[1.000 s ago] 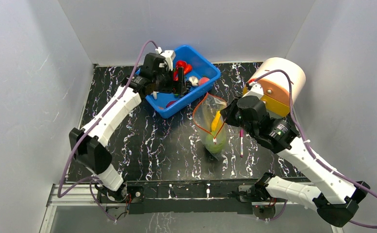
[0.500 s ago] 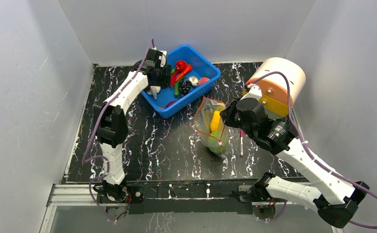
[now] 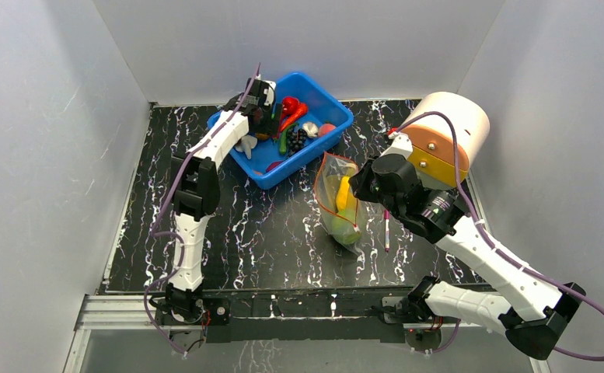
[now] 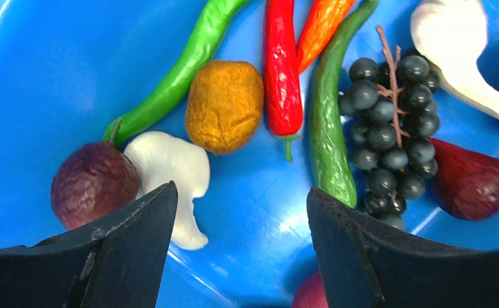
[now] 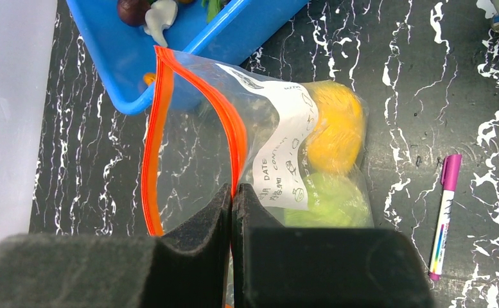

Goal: Place the food in the zip-top bag and seal the zipper
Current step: Pick up the fake fruit from the bin.

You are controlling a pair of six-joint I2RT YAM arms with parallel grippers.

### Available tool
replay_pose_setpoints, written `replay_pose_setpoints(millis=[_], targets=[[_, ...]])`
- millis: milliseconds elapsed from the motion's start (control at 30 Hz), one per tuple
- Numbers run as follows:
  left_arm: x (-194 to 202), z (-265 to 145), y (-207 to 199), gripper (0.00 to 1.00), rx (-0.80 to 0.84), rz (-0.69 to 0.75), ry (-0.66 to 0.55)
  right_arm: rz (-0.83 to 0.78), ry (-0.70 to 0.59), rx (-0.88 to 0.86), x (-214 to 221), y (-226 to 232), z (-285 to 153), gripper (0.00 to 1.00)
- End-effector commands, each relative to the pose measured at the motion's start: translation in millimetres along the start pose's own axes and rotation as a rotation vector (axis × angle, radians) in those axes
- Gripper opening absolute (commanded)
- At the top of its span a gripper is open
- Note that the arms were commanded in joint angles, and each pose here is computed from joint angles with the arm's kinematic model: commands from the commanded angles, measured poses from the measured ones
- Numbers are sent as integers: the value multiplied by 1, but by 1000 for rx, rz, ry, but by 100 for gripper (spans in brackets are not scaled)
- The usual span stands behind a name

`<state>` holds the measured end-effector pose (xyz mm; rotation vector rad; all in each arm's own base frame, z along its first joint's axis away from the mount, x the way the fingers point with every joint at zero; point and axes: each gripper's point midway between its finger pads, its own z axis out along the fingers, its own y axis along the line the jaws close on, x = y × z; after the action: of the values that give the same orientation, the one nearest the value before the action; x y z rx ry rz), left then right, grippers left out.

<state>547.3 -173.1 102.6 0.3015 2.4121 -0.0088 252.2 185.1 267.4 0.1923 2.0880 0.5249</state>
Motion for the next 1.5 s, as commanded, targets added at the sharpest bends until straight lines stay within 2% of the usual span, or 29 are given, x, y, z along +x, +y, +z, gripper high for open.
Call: replay_pose_setpoints(millis=[0,400,533,633,1067,1267,1467], targets=[[-26,2,15,72,-43,16,-69,24,-104,-45,-34,16,-9,0],[-18,39,10,69,-17,17,-66,10,-109,-47,-39,22,-4,0],[-14,48,11,64,-13,19,-56,8,-106,-48,-39,23,-2,0],[-12,48,10,51,-10,23,-44,9,-104,-53,-39,25,-2,0],[-13,10,8,31,20,-24,-67,21,-109,-40,-35,18,-4,0],[-13,-4,4,29,43,-66,-46,17,-108,-17,-30,9,-4,0],[-16,-36,-2,27,86,-127,-65,25,-100,-24,-28,10,-5,0]])
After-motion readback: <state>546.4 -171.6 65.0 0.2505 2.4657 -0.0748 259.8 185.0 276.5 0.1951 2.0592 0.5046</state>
